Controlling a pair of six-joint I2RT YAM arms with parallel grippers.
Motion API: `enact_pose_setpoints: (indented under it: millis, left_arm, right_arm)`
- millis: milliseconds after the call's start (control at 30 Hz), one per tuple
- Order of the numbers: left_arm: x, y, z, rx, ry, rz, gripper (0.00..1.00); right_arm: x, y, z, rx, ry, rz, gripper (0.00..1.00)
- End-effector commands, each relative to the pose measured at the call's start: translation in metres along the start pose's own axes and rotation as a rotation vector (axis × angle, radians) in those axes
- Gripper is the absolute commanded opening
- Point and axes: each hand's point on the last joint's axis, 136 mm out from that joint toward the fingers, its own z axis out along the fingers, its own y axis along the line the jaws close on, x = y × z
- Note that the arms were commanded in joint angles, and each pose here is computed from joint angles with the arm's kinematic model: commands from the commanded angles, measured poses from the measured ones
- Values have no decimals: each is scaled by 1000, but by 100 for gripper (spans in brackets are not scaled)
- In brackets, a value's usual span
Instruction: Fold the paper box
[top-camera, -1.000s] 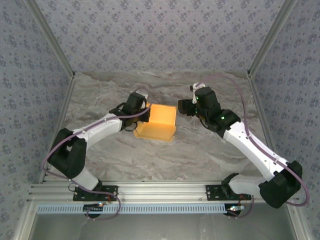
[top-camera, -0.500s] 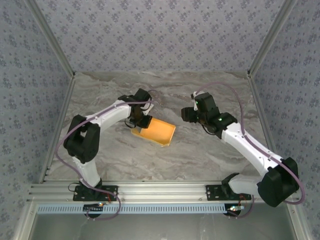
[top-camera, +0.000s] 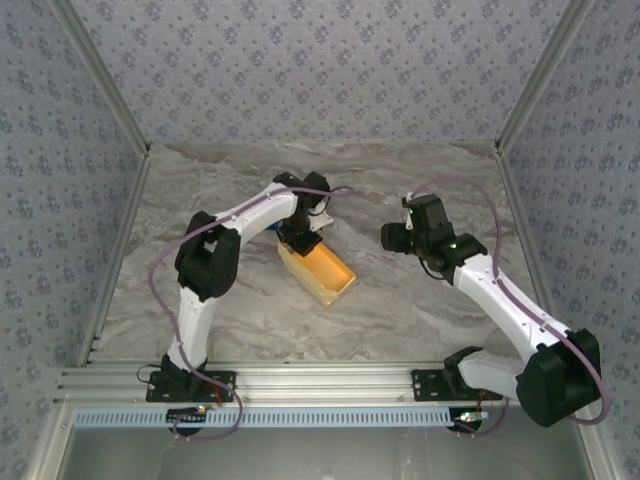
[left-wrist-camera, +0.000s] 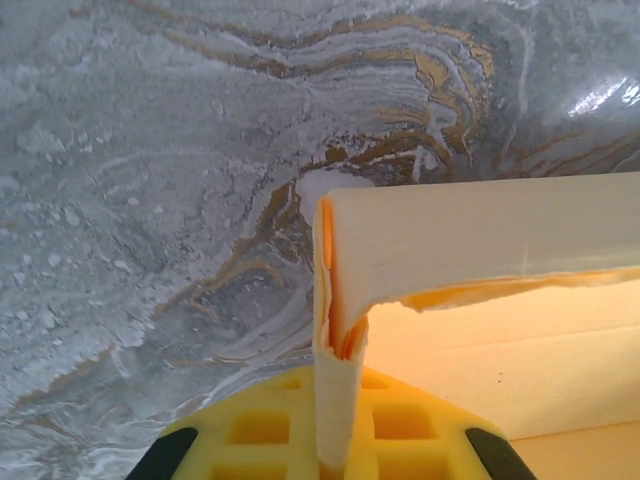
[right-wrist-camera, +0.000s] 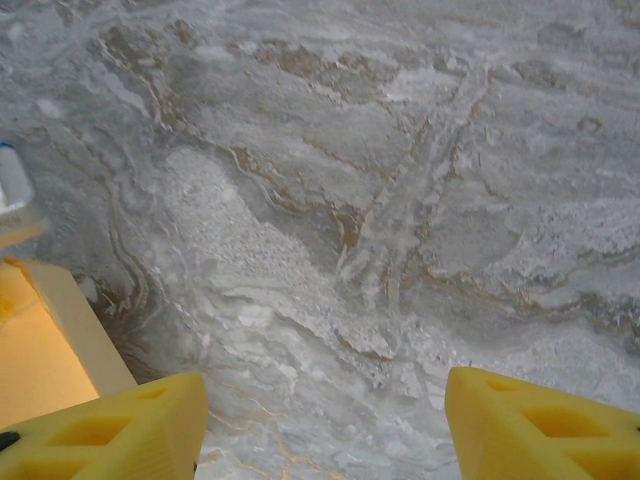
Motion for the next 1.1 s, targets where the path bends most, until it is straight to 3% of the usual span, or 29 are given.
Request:
enact_pose_setpoints:
  millis: [0, 433, 767, 1067]
  left_arm:
    - [-1, 2, -9, -27, 57, 100, 4]
    - [-40, 3, 17, -168, 69, 301, 4]
    - [-54, 6, 28, -281, 50, 377, 5]
    - [-67, -13, 17, -226, -25, 497, 7]
  right_arm:
    - [15, -5, 1, -4, 45, 29, 66]
    - [29, -15, 7, 21, 86, 41, 66]
    - [32, -20, 7, 28, 90, 45, 66]
    - [34, -29, 2, 46, 88, 52, 66]
